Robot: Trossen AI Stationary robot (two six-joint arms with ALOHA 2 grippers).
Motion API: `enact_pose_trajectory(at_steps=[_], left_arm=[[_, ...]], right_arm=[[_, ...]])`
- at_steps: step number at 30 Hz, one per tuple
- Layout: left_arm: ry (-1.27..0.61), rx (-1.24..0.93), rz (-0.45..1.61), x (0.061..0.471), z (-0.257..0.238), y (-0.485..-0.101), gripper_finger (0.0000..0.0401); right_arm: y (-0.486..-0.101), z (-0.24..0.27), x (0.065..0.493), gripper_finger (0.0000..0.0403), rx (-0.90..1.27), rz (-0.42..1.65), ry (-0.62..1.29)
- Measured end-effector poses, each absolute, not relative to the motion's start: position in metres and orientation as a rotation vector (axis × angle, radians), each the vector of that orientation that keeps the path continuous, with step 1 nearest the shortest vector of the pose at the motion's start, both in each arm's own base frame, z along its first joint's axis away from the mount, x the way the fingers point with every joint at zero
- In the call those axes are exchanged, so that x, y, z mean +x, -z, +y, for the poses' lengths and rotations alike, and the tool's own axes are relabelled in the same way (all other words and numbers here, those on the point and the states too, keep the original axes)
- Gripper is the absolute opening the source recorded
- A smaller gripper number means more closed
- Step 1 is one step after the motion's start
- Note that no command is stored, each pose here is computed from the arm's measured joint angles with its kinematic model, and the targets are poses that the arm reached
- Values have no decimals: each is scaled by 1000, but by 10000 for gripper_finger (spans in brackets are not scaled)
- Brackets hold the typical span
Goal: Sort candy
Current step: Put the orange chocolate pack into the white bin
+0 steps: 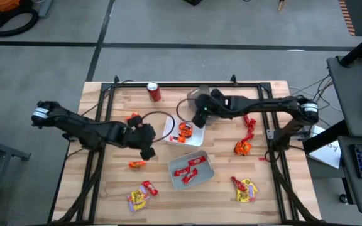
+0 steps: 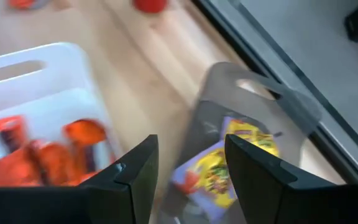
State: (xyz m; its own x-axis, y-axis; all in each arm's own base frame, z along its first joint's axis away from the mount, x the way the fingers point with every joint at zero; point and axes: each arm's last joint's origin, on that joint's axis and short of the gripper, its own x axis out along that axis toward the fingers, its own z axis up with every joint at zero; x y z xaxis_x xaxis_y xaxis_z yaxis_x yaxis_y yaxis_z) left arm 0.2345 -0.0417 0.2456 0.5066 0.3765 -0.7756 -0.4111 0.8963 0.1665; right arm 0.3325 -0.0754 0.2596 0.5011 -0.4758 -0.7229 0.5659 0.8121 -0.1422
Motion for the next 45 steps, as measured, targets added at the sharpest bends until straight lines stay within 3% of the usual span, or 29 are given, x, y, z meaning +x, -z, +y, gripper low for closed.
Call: enact_pose_trajectory(at_steps=[7,15,20,29,34,39,45], left_arm=[[-613,-178,1074,223,11,-211,57],[-873,-364,992,211,74,-192,44],[-973,-471,1008,207,82,-177,88],[-1072,-464,1088,215,86,-153,206],[-1086,-453,1153,218,88,-139,241],[-1097,-430,1190,220,89,-130,231],[-1089,-418,1191,224,88,-129,167]], right_arm=[[-267,-38,333,178,90,824,537],[-265,-16,336,178,105,787,500],[-266,-10,337,178,102,774,483],[-269,-10,341,178,112,724,478],[-269,-10,341,178,112,726,479],[-269,-10,341,178,112,726,479],[-269,-10,341,178,113,726,479]])
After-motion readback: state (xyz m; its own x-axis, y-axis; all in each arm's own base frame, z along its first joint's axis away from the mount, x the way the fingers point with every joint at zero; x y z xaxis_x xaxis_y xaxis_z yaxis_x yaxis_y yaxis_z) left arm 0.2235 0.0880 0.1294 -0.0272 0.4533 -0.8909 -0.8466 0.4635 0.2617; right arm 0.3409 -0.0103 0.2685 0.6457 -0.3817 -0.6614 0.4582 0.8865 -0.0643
